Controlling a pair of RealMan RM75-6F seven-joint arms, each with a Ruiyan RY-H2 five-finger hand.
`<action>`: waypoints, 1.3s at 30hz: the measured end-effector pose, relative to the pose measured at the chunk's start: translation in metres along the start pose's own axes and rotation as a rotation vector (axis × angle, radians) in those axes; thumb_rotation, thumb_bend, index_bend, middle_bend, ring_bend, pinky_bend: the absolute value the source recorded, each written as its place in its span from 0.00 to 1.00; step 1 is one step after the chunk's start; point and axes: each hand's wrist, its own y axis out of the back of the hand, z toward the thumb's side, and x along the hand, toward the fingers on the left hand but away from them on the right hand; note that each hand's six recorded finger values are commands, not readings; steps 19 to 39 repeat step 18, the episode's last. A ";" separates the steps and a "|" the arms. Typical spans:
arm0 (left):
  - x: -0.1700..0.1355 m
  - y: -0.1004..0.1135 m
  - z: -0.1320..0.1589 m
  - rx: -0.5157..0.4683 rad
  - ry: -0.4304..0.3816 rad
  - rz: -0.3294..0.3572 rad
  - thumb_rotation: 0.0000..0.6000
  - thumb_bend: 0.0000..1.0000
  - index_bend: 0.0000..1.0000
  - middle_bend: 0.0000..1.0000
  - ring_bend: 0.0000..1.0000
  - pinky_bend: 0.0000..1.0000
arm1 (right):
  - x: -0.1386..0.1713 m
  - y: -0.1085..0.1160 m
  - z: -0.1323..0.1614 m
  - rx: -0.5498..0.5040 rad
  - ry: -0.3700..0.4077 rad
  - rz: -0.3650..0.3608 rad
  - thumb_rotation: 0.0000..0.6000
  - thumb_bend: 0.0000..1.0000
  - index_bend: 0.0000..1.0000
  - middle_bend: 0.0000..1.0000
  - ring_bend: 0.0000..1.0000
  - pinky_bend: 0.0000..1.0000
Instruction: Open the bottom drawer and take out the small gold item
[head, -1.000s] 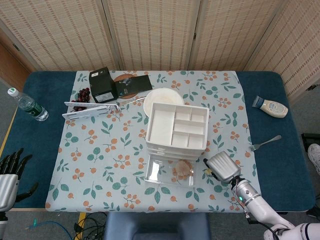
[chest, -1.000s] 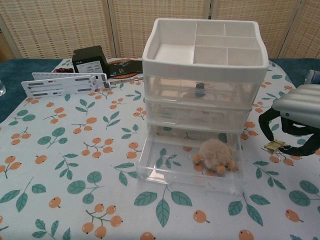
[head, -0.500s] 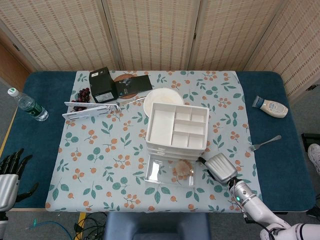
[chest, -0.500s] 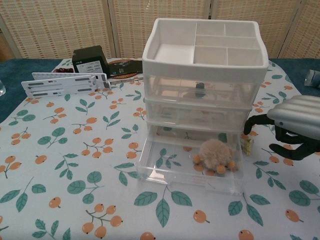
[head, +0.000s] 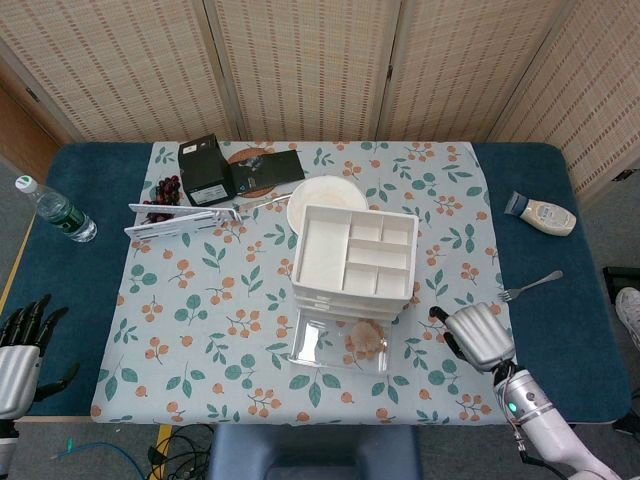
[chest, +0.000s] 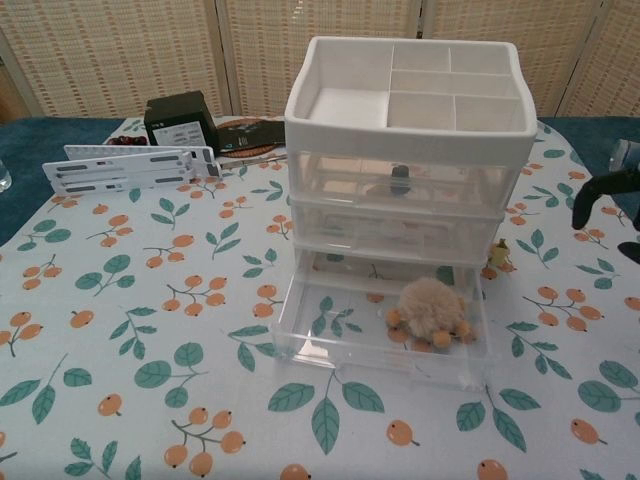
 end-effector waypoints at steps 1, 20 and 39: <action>0.001 0.000 0.000 0.000 -0.001 -0.001 1.00 0.25 0.14 0.00 0.03 0.07 | 0.006 0.006 -0.009 -0.008 -0.028 -0.018 1.00 0.50 0.44 0.91 1.00 1.00; 0.009 -0.002 0.019 -0.020 -0.040 0.014 1.00 0.25 0.14 0.00 0.03 0.07 | 0.072 0.025 -0.076 -0.120 -0.238 -0.125 1.00 0.50 0.30 0.37 0.32 0.40; 0.009 -0.002 0.019 -0.020 -0.040 0.014 1.00 0.25 0.14 0.00 0.03 0.07 | 0.072 0.025 -0.076 -0.120 -0.238 -0.125 1.00 0.50 0.30 0.37 0.32 0.40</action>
